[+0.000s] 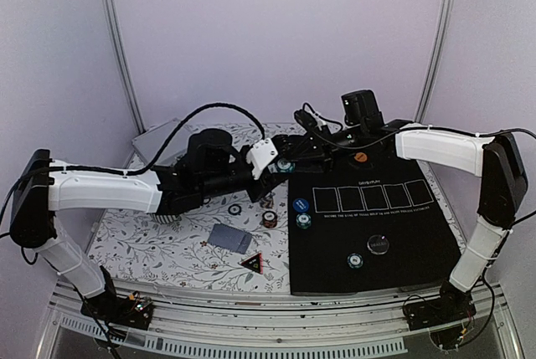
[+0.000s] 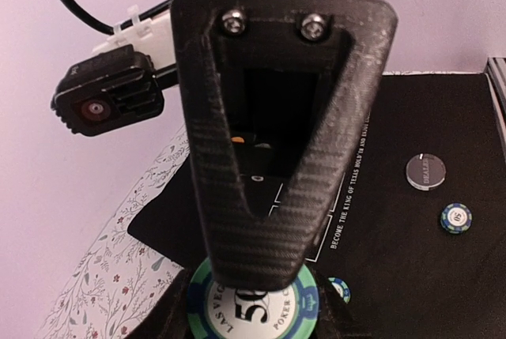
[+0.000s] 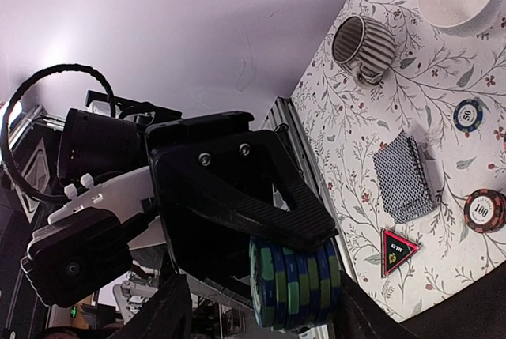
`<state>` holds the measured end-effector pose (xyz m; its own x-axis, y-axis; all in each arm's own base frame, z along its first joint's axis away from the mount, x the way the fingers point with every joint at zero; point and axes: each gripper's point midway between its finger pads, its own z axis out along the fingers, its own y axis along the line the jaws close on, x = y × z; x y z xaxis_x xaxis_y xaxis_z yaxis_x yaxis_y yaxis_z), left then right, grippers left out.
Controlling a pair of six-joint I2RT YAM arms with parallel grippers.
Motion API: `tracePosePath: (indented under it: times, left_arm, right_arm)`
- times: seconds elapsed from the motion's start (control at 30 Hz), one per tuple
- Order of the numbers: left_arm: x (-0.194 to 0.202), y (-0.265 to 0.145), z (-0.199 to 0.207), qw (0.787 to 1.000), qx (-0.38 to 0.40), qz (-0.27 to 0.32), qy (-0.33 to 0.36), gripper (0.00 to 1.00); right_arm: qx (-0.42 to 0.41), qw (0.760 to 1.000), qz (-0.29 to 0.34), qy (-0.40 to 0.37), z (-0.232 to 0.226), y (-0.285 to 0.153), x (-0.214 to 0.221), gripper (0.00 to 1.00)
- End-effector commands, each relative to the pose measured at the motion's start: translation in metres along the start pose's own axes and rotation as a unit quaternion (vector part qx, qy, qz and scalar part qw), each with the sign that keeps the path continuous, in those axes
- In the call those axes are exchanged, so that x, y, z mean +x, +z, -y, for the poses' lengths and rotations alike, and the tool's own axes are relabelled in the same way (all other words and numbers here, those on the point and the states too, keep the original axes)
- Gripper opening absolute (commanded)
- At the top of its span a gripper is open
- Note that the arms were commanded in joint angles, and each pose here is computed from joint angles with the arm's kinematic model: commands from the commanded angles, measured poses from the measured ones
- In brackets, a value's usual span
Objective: Distribute texas hold em gaming equipment
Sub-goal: Pass from the right arm to the left, then pass from the left arm to the right
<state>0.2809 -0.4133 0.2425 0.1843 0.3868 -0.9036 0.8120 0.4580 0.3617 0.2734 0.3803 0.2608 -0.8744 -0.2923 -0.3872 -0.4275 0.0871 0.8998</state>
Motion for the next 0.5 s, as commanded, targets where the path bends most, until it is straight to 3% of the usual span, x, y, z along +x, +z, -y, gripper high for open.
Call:
tracePosePath:
  times: [0.0,0.3,0.47]
  left_arm:
    - [-0.001,0.005,0.005,1.000,0.011,-0.009,-0.005,0.00]
    - [-0.004,0.013,0.002,1.000,0.009,-0.021,-0.017,0.00]
    - [-0.004,0.014,0.003,1.000,0.011,-0.021,-0.014,0.00]
  right_arm:
    - [0.008,1.000,0.007,-0.010,0.002,-0.007,-0.001,0.64]
    - [0.034,0.999,0.001,0.004,0.019,-0.004,0.004,0.67]
    - [0.037,0.999,-0.003,0.002,0.022,-0.001,0.005,0.46]
